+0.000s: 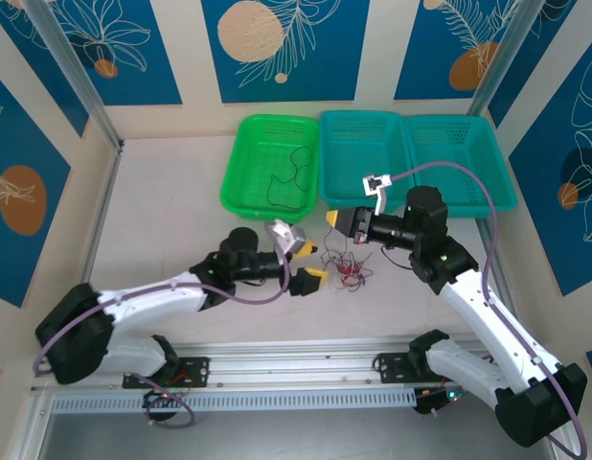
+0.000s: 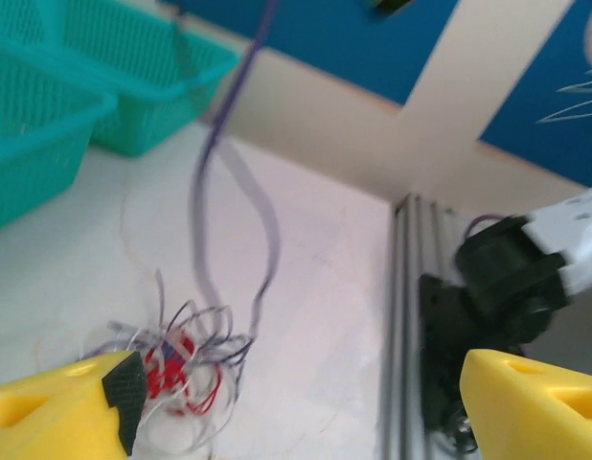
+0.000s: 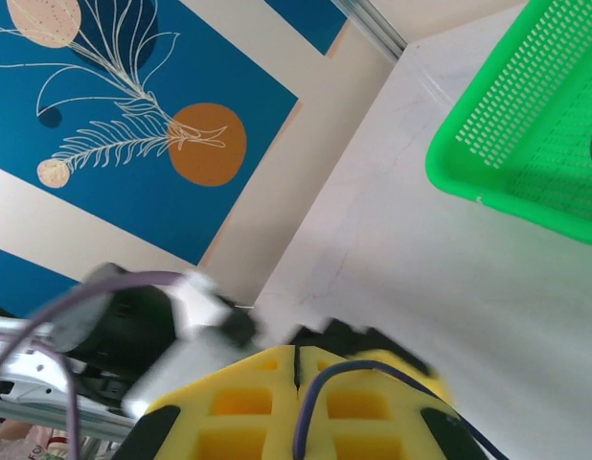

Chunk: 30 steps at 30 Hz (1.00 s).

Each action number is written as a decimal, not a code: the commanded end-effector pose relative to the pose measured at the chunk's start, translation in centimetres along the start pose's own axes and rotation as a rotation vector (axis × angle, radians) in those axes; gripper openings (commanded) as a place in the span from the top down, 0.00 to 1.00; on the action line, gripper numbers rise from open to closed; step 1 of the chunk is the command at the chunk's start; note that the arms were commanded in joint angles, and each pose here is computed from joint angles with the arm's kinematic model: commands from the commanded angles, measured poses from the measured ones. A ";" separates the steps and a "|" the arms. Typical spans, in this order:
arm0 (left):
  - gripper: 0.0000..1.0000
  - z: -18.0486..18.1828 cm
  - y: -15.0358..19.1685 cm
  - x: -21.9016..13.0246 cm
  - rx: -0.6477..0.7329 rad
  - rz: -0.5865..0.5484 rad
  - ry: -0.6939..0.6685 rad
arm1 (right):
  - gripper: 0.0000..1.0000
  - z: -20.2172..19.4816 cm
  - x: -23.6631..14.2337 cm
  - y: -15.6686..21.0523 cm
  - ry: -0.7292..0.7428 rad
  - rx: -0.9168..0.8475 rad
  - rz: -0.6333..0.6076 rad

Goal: Untangle the cables

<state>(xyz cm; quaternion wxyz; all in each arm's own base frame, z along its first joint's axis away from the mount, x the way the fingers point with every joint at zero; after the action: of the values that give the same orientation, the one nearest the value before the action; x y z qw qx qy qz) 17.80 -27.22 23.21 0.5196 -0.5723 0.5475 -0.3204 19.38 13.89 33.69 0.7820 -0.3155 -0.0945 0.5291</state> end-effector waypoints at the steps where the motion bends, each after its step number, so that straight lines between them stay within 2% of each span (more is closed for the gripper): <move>1: 0.17 0.9 -2.3 1.7 0.009 -0.138 -0.045 | 1.00 0.9 0.3 -0.4 -0.035 -0.032 -0.023; 3: 0.21 1.8 -2.2 2.8 -0.033 -0.175 -0.076 | 1.00 0.8 0.4 -0.2 -0.031 -0.024 -0.020; 5: 0.32 2.5 -2.0 3.7 -0.072 -0.193 -0.095 | 1.00 0.5 0.4 -0.1 -0.022 -0.007 -0.029; 8: 0.58 3.0 -1.9 4.6 -0.128 -0.238 -0.081 | 1.00 -0.1 0.5 0.3 -0.006 0.020 -0.041; 10: 0.81 3.2 -1.8 4.7 -0.157 -0.255 -0.088 | 1.00 -0.4 0.5 0.4 0.006 0.031 -0.040; 12: 1.00 3.2 -1.9 4.4 -0.168 -0.263 -0.104 | 1.00 -0.7 0.4 0.6 0.021 0.038 -0.041; 14: 1.00 3.0 -2.1 3.7 -0.178 -0.275 -0.124 | 0.97 -1.1 0.1 0.7 0.057 0.045 -0.054; 17: 1.00 3.0 -2.5 2.3 -0.230 -0.250 -0.219 | 0.79 -2.1 -0.7 1.2 0.201 0.044 -0.084; 18: 1.00 3.2 -2.5 1.8 -0.261 -0.218 -0.281 | 0.70 -2.7 -1.1 1.6 0.266 0.039 -0.099; 20: 1.00 3.5 -2.7 0.5 -0.315 -0.170 -0.399 | 0.62 -3.7 -1.6 2.7 0.356 0.019 -0.117; 23: 1.00 3.9 -2.3 -1.3 -0.394 -0.167 -0.500 | 0.57 -6.0 -1.7 4.9 0.504 0.021 -0.143; 25: 1.00 4.1 -2.1 -2.1 -0.449 -0.186 -0.531 | 0.56 -8.2 -1.6 6.5 0.662 0.093 -0.160; 27: 1.00 4.1 -2.2 -2.5 -0.486 -0.181 -0.551 | 0.55 -10.0 -0.9 7.9 0.758 0.151 -0.143; 29: 1.00 4.3 -2.3 -2.7 -0.513 -0.158 -0.585 | 0.54 -11.1 0.3 9.2 0.793 0.173 -0.104; 30: 1.00 4.4 -2.3 -2.8 -0.527 -0.141 -0.616 | 0.51 -11.3 1.2 9.7 0.776 0.174 -0.077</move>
<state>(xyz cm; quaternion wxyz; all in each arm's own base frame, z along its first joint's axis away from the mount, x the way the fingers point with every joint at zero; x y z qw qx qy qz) 21.65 -24.74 25.55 0.4678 -0.7801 0.4050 -0.0924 17.79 12.73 21.08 0.8038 -0.4118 0.1874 0.3862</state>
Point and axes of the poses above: each hand's point on the last joint's axis, 136 mm out from that joint toward the fingers, its own x axis out along the fingers, its own z axis along the line the jaws close on, y = z × x, the point moved 10 cm from there along -x, back along the fingers, and after that the axes turned 4 degrees about x, right-handed, at the moved point
